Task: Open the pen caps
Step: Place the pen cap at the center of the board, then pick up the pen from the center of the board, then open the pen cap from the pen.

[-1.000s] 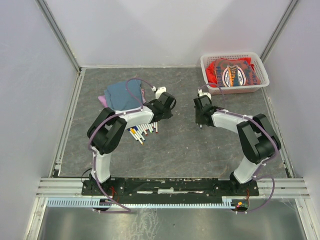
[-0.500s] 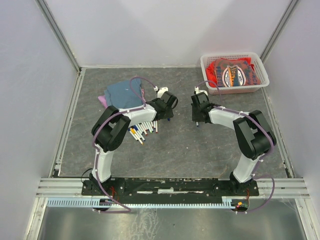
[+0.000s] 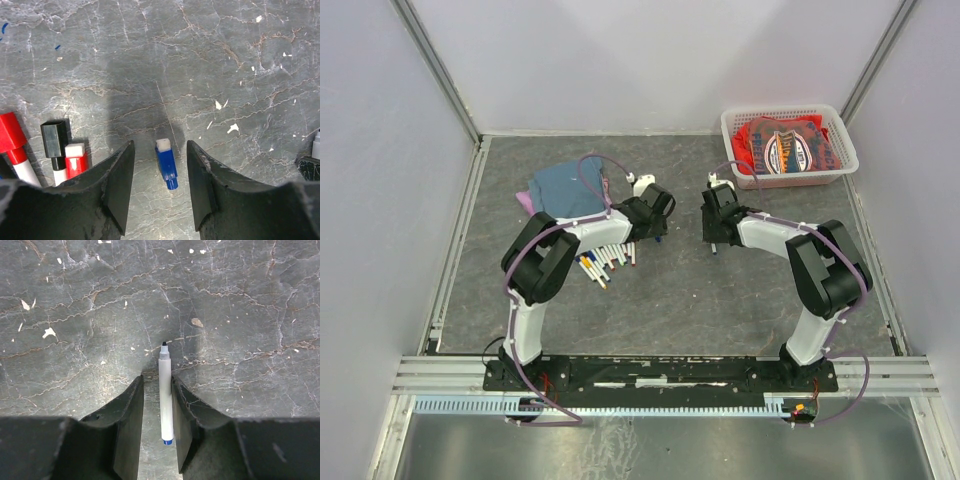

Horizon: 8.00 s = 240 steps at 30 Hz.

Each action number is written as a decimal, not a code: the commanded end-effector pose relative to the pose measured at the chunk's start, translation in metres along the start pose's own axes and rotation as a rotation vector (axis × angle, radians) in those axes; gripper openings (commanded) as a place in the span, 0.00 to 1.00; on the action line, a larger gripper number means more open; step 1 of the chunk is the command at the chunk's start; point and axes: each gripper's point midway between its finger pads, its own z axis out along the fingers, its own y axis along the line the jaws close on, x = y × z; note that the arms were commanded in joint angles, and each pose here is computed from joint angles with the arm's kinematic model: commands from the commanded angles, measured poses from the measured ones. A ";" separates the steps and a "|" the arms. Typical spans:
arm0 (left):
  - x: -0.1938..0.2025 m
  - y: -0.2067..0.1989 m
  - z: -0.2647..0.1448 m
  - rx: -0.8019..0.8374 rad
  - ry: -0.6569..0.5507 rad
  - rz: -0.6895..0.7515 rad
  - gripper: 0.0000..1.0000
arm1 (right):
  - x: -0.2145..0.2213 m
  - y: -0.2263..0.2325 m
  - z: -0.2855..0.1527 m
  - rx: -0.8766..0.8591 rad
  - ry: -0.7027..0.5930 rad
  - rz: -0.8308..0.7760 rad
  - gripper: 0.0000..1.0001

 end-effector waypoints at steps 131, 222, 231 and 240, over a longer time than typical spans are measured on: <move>-0.010 0.084 -0.146 0.239 -0.343 -0.497 0.71 | 0.053 0.183 -0.056 -0.211 -0.044 -0.195 0.03; -0.001 0.026 -0.126 0.705 -0.081 -0.592 0.03 | 0.040 0.199 -0.141 -0.712 -0.109 -0.013 0.17; -0.007 0.019 -0.136 0.766 -0.092 -0.596 0.03 | 0.030 0.206 -0.143 -0.771 -0.116 0.023 0.46; -0.009 0.013 -0.142 0.829 -0.086 -0.634 0.03 | 0.026 0.214 -0.137 -0.822 -0.099 0.059 0.43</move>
